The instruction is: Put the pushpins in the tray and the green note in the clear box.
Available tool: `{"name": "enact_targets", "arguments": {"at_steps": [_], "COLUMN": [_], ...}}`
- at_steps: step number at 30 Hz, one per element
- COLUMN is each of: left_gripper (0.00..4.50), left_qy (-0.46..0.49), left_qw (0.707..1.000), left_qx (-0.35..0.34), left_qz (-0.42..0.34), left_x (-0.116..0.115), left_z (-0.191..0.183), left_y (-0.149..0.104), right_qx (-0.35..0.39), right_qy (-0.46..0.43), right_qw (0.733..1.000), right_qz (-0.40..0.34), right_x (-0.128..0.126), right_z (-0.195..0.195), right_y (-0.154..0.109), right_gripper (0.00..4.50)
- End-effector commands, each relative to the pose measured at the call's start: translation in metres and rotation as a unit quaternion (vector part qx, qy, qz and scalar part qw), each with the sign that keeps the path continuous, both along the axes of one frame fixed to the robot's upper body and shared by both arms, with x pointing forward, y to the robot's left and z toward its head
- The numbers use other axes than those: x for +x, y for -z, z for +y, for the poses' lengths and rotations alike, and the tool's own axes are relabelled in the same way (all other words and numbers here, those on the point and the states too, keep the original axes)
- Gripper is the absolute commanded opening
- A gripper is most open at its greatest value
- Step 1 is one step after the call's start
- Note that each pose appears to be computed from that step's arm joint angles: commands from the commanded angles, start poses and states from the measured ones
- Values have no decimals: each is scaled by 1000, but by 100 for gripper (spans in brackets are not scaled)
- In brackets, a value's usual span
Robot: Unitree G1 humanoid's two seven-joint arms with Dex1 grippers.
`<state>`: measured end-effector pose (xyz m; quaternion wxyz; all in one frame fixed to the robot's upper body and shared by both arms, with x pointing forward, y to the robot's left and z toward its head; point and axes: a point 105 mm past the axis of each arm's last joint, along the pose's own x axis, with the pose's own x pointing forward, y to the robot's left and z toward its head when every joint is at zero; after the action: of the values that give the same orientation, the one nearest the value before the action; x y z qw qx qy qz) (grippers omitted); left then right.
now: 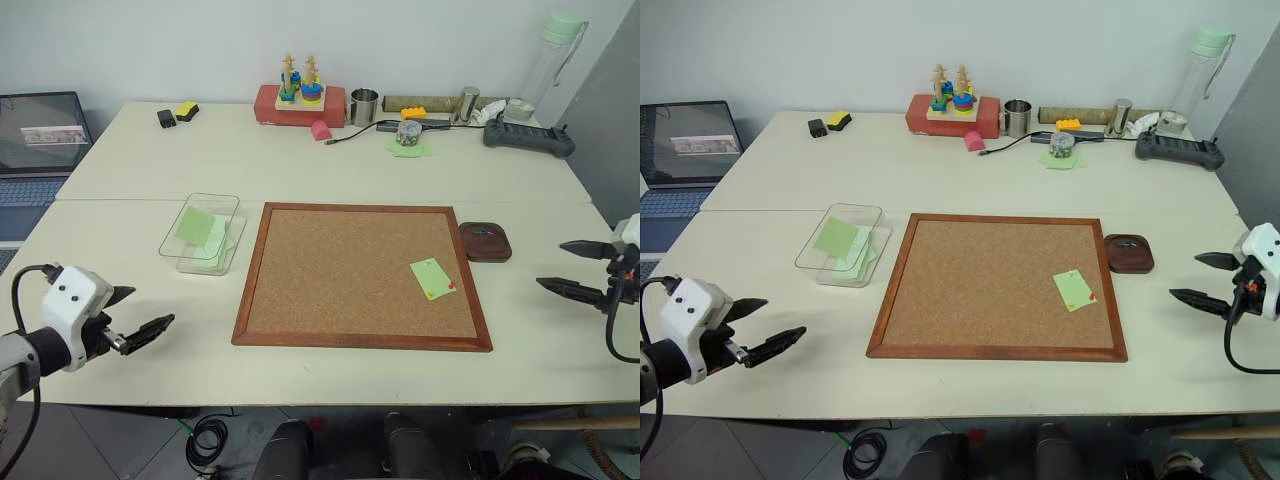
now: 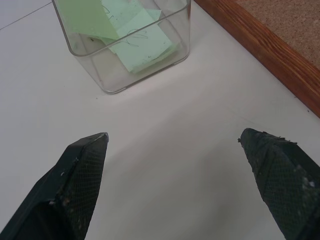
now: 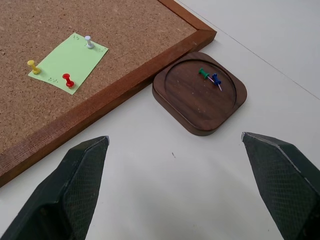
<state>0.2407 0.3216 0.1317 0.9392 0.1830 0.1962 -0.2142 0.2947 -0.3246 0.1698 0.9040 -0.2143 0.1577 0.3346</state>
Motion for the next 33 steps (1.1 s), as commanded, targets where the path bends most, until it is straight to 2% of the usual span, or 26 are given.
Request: {"name": "enact_targets", "arguments": {"at_steps": [1,23,29,33], "left_gripper": [450,450,450,450], "left_qy": [6,-11,-3,32], "left_qw": [1000,999,999,999], "left_qx": [7,17,11,-3], "left_qz": [-20,-40,-48,-43], "left_x": [1,8,12,13], "left_z": [1,10,5,-11], "left_y": [-14,-13,-17,-21], "right_qx": [-6,0,3,4], "right_qy": [-11,-21,-30,-46], "right_qw": [1000,999,999,999], "right_qz": [-21,-38,-31,-22], "right_x": [3,10,8,4], "right_z": [3,11,15,22], "right_y": [-10,-15,-12,-11], "right_gripper": [448,448,448,448]}}
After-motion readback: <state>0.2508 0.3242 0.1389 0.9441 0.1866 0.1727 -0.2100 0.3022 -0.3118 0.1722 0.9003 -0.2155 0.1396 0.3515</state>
